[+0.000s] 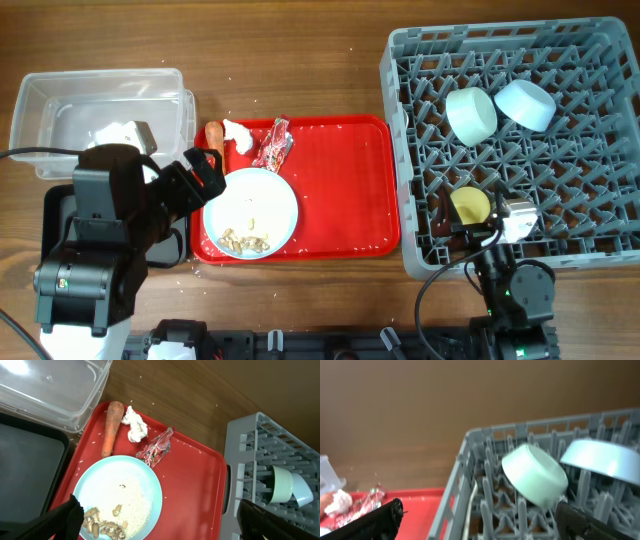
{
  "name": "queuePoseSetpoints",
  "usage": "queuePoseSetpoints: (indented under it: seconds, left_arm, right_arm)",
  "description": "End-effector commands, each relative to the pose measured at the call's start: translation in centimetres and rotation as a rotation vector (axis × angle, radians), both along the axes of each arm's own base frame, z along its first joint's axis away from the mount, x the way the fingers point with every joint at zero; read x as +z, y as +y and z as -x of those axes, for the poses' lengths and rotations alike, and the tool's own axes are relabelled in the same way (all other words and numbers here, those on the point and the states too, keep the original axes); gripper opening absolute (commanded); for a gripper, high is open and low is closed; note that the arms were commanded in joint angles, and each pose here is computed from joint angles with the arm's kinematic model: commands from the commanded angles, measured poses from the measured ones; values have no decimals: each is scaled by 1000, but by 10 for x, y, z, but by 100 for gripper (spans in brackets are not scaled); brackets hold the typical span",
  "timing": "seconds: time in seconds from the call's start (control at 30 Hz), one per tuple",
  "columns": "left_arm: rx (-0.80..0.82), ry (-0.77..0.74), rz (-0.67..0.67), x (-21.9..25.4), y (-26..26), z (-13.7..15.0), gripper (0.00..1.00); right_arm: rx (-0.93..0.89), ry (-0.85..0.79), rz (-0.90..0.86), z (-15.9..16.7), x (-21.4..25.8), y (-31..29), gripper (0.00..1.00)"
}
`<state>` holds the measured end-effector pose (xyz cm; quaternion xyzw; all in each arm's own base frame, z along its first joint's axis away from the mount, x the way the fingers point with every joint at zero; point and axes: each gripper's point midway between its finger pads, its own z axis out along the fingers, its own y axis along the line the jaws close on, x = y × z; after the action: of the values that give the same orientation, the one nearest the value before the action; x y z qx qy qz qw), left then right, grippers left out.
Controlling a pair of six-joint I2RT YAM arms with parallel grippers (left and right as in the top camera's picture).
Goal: Sort waste into correct bins and load items into the dishwasher rack
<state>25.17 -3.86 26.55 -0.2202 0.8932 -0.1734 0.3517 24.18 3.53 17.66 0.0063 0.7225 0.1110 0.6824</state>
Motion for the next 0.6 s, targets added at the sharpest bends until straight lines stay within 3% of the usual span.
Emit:
queuePoseSetpoints:
  seconds: [0.0, 0.37, 0.47, 0.57]
  left_arm:
    - [19, -15, -1, 6, 2, -1, 100]
    - [19, -15, -1, 6, 2, -1, 100]
    - [-85, -11, 106, 10, -23, 2, 100]
    - [-143, -87, 154, 22, -42, -23, 96]
  right_arm:
    - [16, -48, -25, -2, 0, 3, 100]
    - [16, -40, -23, -2, -2, 3, 100]
    - [16, -40, -23, -2, -2, 3, 100]
    - [16, -40, -23, -2, -2, 3, 100]
